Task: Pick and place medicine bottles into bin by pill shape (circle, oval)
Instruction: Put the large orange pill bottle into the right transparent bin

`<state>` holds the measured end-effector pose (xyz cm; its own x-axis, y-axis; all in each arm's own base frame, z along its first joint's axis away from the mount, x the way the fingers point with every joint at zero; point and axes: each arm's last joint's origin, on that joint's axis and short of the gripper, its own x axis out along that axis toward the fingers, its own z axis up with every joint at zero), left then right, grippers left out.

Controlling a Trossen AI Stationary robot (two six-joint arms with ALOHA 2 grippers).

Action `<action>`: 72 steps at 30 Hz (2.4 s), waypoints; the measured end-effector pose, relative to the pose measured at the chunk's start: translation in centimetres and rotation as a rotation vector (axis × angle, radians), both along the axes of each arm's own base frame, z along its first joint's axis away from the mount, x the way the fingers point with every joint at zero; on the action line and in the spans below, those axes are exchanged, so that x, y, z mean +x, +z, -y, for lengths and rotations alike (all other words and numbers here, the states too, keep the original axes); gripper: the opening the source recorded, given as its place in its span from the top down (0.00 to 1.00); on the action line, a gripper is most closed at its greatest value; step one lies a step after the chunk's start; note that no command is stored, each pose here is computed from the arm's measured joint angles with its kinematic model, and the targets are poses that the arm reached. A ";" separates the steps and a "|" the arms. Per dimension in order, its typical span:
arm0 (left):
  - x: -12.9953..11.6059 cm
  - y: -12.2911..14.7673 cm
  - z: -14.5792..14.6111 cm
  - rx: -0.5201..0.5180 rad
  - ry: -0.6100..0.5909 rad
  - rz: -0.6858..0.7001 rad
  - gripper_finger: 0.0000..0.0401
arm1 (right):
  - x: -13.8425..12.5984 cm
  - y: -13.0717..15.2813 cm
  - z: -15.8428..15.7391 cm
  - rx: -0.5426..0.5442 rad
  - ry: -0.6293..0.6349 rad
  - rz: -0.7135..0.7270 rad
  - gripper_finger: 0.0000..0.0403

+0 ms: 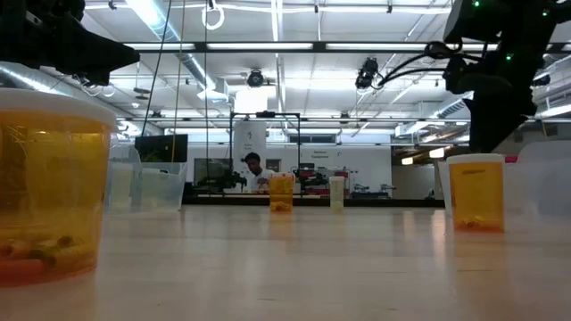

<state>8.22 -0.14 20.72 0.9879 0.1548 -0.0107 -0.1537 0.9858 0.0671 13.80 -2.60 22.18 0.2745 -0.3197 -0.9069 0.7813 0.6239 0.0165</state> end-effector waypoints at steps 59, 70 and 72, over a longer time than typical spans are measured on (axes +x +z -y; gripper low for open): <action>0.0 0.0 0.0 0.000 0.000 0.000 0.77 | 24.4 0.1 5.3 -0.186 0.611 0.058 0.29; 0.0 0.0 0.0 0.000 0.000 0.000 0.80 | 27.9 -0.8 7.2 -0.180 0.692 0.074 0.24; 0.0 0.0 0.0 0.000 0.000 0.000 0.80 | 28.4 -0.7 7.4 -0.187 0.703 0.077 0.24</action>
